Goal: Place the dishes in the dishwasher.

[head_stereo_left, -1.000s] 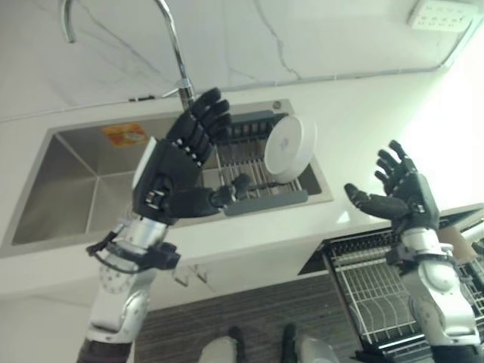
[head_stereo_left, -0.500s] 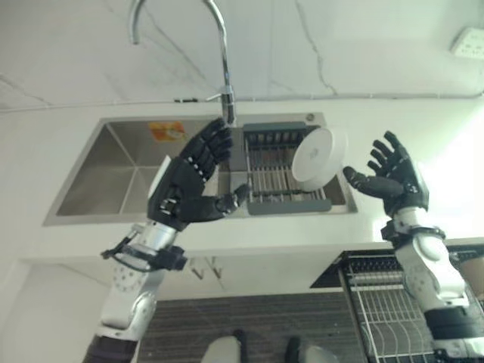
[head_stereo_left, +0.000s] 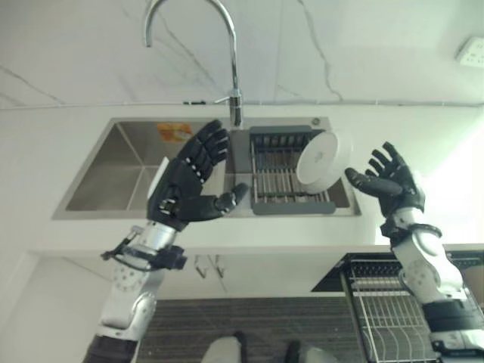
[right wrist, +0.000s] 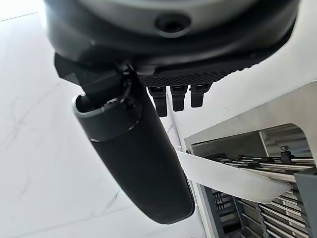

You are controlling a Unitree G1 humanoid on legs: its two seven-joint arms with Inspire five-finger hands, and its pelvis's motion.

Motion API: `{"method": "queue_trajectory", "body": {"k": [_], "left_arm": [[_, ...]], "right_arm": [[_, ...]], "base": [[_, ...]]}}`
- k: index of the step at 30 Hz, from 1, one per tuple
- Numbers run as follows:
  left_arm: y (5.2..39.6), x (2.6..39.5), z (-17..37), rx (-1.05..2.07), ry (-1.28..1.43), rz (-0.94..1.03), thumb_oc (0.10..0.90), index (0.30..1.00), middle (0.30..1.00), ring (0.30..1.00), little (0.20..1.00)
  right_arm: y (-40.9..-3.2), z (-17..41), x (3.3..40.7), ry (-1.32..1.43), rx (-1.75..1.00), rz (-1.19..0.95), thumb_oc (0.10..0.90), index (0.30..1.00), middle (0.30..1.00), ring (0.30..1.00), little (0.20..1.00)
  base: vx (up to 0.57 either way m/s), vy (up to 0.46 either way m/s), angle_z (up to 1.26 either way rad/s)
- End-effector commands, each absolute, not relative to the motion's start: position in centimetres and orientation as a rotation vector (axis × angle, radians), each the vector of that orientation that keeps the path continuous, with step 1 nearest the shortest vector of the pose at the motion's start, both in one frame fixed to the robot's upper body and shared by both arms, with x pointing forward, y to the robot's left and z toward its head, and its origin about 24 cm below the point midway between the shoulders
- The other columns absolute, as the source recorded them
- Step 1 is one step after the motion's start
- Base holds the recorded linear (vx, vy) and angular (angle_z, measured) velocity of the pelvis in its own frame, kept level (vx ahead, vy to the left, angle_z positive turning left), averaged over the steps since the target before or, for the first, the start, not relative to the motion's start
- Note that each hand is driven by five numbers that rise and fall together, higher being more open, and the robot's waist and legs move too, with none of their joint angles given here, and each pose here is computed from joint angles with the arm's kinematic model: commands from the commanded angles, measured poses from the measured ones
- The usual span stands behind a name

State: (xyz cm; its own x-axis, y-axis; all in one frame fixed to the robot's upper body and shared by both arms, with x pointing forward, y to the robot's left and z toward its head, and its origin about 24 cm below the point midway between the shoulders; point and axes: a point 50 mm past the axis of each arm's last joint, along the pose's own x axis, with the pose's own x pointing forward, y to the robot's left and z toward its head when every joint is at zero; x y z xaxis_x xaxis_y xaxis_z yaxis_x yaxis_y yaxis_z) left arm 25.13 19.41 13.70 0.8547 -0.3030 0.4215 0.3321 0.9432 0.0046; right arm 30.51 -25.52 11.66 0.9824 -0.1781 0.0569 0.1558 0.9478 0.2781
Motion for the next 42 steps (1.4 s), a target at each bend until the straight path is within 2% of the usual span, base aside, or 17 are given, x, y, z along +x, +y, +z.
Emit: {"method": "queue_trajectory", "body": {"k": [1,28,42], "left_arm": [[18.5,25.1,16.9,-0.047,-0.607,-0.380,0.800,0.900,0.900,0.900,0.900],[18.6,25.4,16.5,-0.044,-0.562,-0.362,0.800,0.900,0.900,0.900,0.900],[18.6,25.6,16.2,-0.037,-0.531,-0.357,0.800,0.900,0.900,0.900,0.900]], "right_arm": [[-25.9,16.5,32.1,-0.273,0.328,-0.157,0.800,0.900,0.900,0.900,0.900],[-25.0,16.7,34.0,-0.199,0.370,-0.085,0.800,0.900,0.900,0.900,0.900],[-26.5,15.3,34.7,-0.106,0.409,-0.170,0.800,0.900,0.900,0.900,0.900]], "base": [[0.00,0.000,0.00],[0.00,0.005,0.03],[0.00,0.002,0.04]]}}
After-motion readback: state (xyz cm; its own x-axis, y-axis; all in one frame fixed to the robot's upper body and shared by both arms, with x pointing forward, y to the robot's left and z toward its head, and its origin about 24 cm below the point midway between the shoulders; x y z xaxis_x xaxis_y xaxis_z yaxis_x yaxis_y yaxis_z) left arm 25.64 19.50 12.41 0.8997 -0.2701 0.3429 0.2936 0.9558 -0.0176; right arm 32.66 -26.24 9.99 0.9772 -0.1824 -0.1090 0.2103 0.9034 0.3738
